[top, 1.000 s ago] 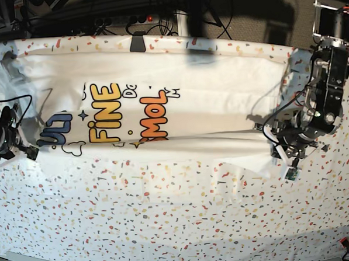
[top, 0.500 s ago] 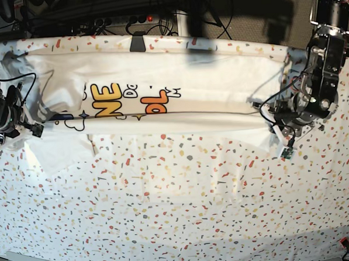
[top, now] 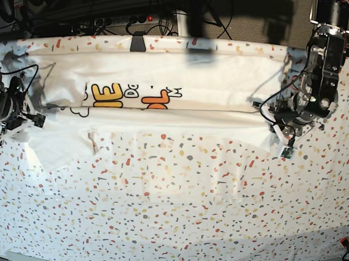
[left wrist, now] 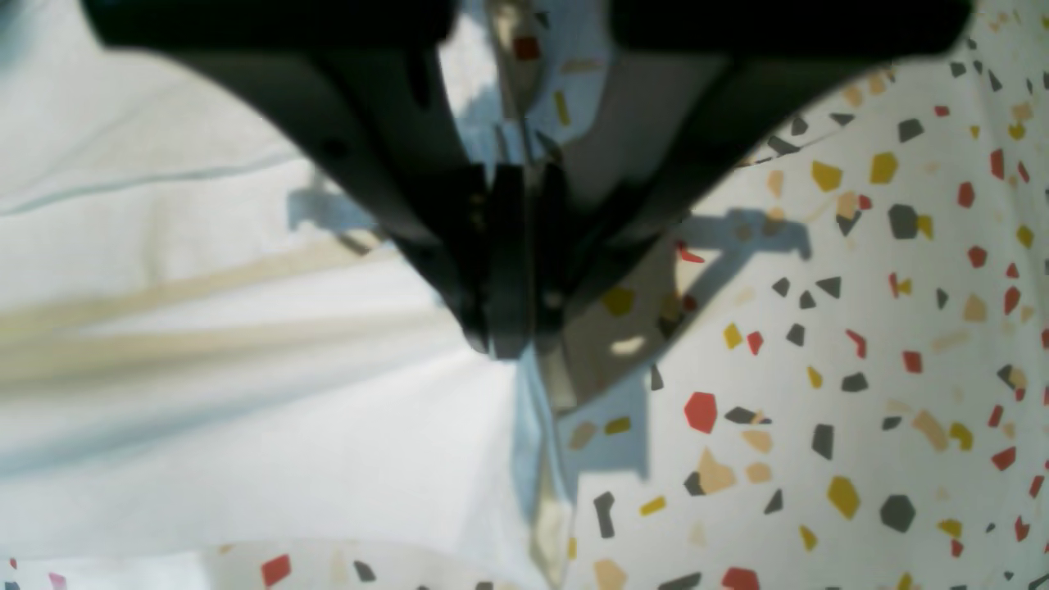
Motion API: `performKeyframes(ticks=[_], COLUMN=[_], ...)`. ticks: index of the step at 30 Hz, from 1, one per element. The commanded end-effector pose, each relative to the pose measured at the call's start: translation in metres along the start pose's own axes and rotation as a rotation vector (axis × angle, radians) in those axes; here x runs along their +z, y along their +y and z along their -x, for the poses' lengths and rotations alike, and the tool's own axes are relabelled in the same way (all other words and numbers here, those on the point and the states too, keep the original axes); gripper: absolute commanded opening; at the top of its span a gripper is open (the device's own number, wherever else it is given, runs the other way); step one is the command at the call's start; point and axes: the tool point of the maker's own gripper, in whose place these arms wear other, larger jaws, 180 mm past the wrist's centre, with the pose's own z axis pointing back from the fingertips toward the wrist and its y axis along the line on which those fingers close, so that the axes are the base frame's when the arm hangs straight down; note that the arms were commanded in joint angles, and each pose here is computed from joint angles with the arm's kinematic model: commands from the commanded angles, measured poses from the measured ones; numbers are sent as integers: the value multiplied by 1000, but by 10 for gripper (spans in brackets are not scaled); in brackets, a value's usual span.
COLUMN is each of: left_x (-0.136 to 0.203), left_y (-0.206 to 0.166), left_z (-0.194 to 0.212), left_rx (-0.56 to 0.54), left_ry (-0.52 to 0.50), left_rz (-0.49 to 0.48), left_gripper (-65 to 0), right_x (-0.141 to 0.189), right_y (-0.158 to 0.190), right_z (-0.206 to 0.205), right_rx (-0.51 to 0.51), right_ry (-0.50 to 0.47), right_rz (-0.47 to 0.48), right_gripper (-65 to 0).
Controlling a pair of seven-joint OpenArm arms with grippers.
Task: Fold the T-shirt properly
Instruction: 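Fold the hem half over toward the collar with both grippers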
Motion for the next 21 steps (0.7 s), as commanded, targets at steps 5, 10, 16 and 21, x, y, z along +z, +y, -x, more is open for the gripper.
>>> performKeyframes(ticks=[5, 10, 16, 21], left_x=[4, 3, 4, 5], left_y=[4, 2, 10, 23], left_z=[2, 12, 17, 3], left_rx=[-6, -5, -38, -103], left_ry=[-13, 7, 43, -29], left_rz=[-17, -13, -57, -132], left_gripper=[-418, -381, -381, -381], right_x=[7, 7, 8, 10], right_y=[-19, -21, -28, -39], right_z=[8, 8, 12, 12], right_rx=[4, -5, -37, -86], right_ry=[20, 19, 41, 35], right_rz=[44, 55, 93, 150], right_gripper=[-296, -297, -297, -297])
